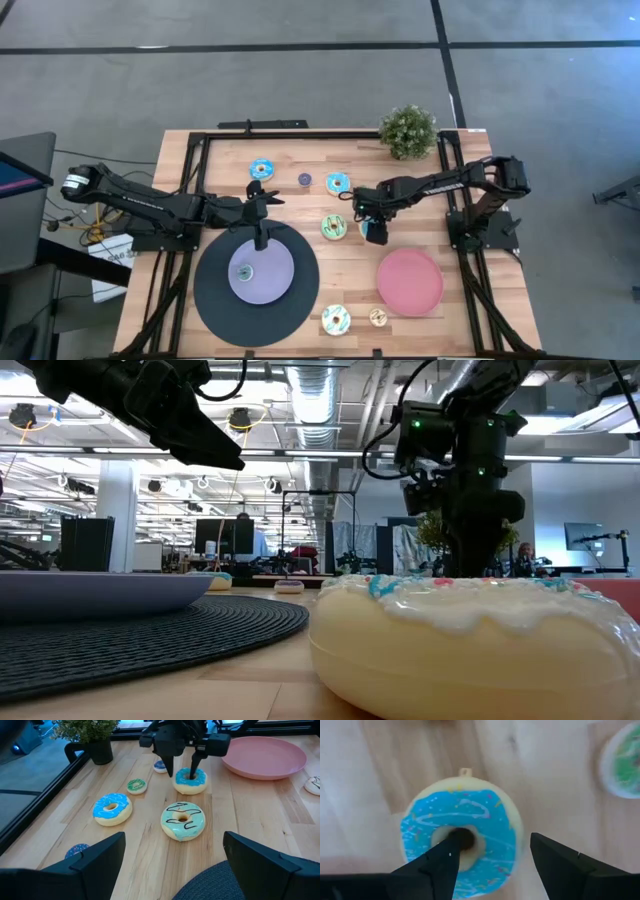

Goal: Pick & Place donuts
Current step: Put the bottom large blue donut on the pink plate, then put the top small dark blue donut on the purple plate

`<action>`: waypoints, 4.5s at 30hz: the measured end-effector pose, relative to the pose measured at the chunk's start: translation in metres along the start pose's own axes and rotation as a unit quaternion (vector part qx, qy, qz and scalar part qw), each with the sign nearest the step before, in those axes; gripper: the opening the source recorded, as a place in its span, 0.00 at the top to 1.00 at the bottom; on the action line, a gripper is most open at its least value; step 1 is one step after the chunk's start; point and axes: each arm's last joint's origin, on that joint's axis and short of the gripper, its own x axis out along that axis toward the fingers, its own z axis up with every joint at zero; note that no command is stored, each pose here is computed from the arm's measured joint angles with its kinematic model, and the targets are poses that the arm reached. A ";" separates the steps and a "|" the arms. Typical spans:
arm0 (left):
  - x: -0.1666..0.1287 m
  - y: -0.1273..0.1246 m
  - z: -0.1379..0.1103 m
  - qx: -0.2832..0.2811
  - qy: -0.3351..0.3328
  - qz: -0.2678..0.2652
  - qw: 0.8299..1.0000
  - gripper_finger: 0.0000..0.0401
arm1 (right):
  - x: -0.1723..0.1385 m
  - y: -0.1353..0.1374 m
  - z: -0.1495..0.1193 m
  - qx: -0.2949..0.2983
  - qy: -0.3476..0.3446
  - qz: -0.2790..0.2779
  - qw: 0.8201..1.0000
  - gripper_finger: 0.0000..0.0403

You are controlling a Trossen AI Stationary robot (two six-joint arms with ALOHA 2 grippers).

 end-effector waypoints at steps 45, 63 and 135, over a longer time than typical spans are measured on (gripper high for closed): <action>0.000 0.000 0.000 -0.009 0.000 -0.004 1.000 0.18 | -0.067 0.024 -0.031 0.073 -0.041 0.074 0.994 0.73; 0.000 0.000 0.000 -0.013 0.000 -0.005 1.000 0.18 | -0.067 0.117 -0.169 0.317 -0.047 0.076 0.944 0.73; 0.000 0.005 0.001 -0.060 -0.015 0.081 0.995 0.17 | -0.090 0.096 -0.191 0.315 -0.261 0.007 0.913 0.36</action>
